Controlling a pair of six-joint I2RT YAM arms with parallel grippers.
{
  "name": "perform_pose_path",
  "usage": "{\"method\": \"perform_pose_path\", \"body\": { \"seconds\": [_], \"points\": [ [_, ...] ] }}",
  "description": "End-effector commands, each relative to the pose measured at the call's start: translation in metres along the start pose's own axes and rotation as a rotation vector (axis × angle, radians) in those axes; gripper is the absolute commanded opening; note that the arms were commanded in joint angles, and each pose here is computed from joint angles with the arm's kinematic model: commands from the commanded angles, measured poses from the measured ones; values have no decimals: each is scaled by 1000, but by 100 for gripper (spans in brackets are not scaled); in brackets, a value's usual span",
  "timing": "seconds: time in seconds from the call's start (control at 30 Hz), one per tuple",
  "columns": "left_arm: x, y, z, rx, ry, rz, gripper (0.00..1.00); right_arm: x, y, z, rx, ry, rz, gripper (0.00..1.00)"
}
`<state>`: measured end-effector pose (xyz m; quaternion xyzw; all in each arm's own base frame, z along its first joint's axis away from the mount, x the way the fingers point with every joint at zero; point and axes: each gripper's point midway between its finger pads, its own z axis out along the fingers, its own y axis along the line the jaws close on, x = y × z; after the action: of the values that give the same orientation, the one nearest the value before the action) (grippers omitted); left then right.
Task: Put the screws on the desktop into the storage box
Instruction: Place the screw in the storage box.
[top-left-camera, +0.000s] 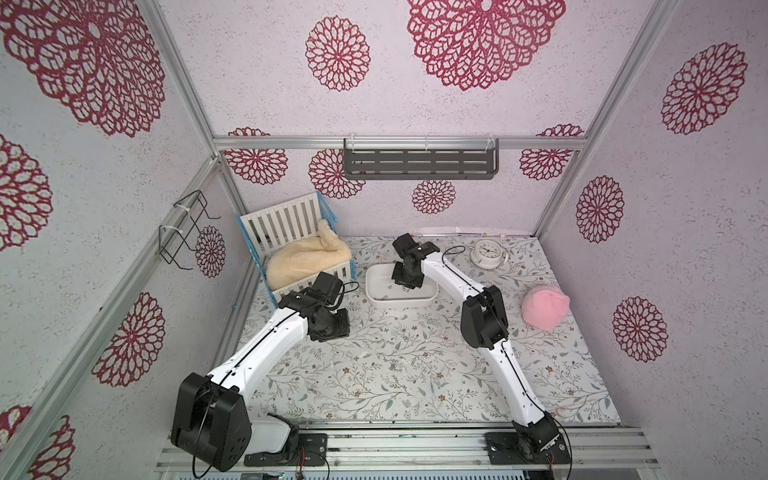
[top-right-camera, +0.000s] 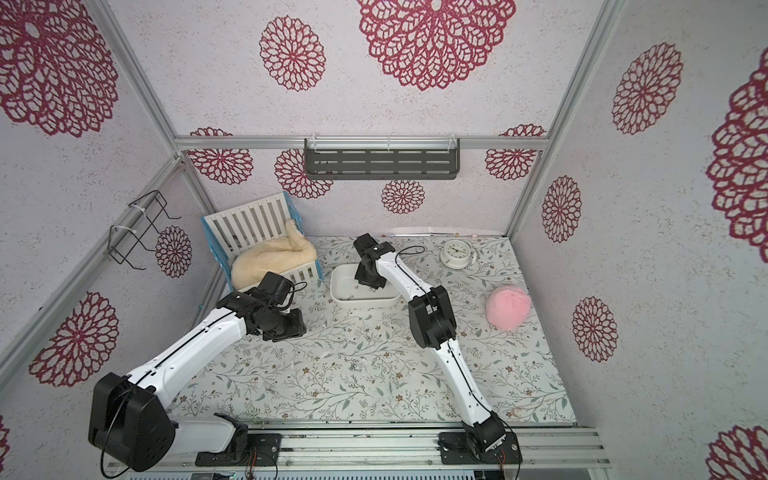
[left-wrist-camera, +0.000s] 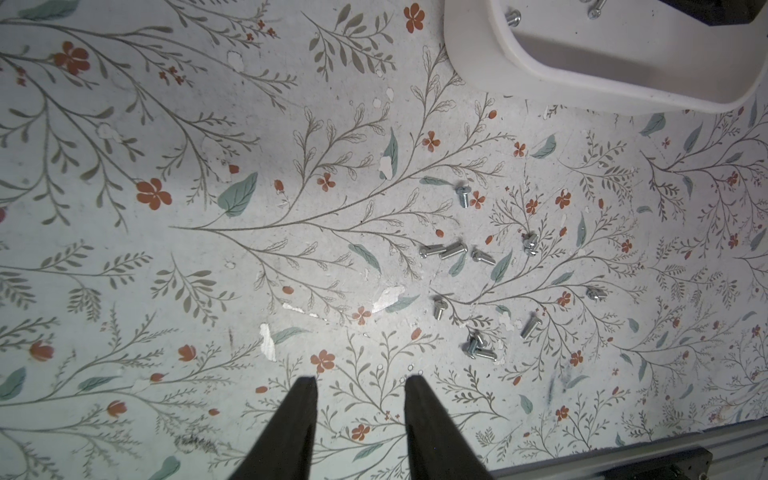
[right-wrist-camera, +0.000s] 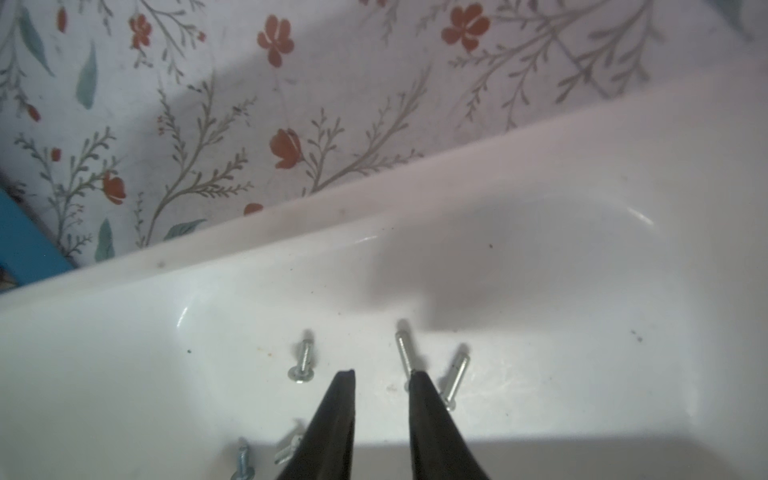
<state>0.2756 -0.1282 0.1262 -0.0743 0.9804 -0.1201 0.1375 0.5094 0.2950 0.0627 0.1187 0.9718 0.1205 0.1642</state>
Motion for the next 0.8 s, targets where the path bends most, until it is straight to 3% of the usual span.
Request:
{"method": "perform_pose_path", "body": {
  "seconds": [0.0,0.23,0.4,0.77],
  "points": [
    [2,5,-1,-8,1,-15,41,-32,38,-91,-123,-164,-35,28],
    [6,4,1,-3,15,-25,41,-29,60,-168,-180,-279,-120,31],
    [12,4,7,-7,41,-20,41,-11,50,-194,-163,-311,-150,33],
    [18,-2,25,-29,80,19,41,43,-45,-207,-121,-332,-60,36]
  ]
}}
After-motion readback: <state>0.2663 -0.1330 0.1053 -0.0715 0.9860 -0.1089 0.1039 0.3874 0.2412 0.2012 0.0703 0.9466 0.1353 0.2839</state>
